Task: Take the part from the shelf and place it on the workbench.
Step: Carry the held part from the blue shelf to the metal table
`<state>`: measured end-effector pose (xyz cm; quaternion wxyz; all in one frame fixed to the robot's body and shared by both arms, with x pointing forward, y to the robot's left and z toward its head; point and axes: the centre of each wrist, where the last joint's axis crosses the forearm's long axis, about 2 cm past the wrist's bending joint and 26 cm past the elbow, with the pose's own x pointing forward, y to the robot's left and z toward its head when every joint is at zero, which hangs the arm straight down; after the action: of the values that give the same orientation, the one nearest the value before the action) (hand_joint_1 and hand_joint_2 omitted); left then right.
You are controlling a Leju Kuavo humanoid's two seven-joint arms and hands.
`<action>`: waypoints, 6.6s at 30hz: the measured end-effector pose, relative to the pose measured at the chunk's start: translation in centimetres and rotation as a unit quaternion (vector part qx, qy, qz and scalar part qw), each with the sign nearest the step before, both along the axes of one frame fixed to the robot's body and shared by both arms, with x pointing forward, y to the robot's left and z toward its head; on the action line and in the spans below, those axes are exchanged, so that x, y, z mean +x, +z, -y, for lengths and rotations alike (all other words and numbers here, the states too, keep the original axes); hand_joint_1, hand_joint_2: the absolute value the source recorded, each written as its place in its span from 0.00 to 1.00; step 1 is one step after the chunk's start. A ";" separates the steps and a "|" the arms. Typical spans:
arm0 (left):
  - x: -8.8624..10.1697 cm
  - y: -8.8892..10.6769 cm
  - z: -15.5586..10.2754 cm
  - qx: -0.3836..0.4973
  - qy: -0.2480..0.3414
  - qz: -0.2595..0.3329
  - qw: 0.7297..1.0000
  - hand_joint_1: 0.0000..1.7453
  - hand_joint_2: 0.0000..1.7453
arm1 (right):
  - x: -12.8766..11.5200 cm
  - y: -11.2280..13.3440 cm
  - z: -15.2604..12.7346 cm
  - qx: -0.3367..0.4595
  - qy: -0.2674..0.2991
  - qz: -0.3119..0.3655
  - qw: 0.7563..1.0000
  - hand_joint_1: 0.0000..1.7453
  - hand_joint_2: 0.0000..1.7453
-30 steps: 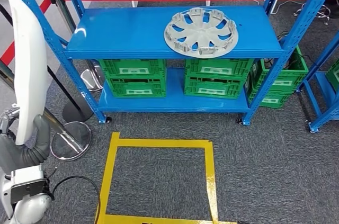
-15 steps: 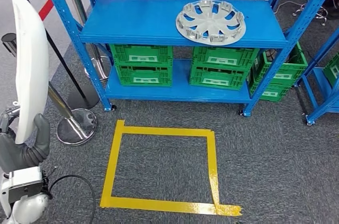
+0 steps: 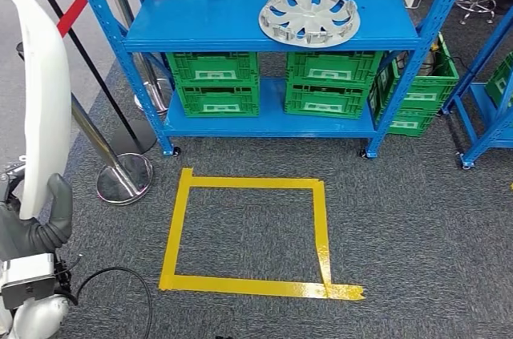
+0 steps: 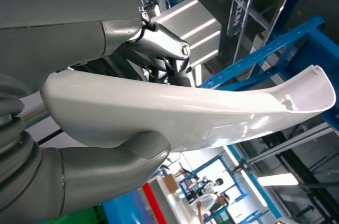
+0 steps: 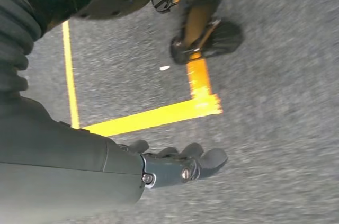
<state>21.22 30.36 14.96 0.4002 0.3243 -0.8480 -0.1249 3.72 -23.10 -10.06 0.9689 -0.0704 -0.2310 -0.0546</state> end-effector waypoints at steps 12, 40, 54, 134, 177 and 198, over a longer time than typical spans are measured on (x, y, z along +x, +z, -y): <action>0.9 0.7 0.3 -0.005 -0.005 0.016 1.000 1.00 1.00 | -0.2 1.1 1.0 -0.022 -0.022 0.008 0.999 0.00 1.00; 0.9 0.6 0.5 -0.015 -0.004 0.013 1.000 1.00 1.00 | 1.8 0.9 1.7 -0.045 -0.049 0.031 0.997 0.00 1.00; 0.9 0.6 0.6 -0.014 -0.002 0.009 1.000 1.00 1.00 | 2.3 0.9 1.6 -0.045 -0.050 0.037 0.997 0.00 1.00; 0.9 0.7 1.3 -0.016 -0.024 0.013 0.999 1.00 1.00 | 1.0 0.9 0.8 -0.080 0.043 0.025 0.996 0.00 0.00; 0.7 0.7 1.2 -0.007 -0.020 0.012 1.000 1.00 1.00 | 1.0 1.0 0.8 -0.081 0.042 0.026 0.995 0.00 0.00; 1.3 1.2 0.9 0.010 -0.019 0.020 1.000 1.00 1.00 | 1.1 1.1 0.6 -0.084 0.040 0.032 0.995 0.00 0.00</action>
<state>22.49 29.42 16.17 0.3774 0.3147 -0.8605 -0.1343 4.87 -23.69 -8.98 0.9529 -0.1405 -0.2687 0.0013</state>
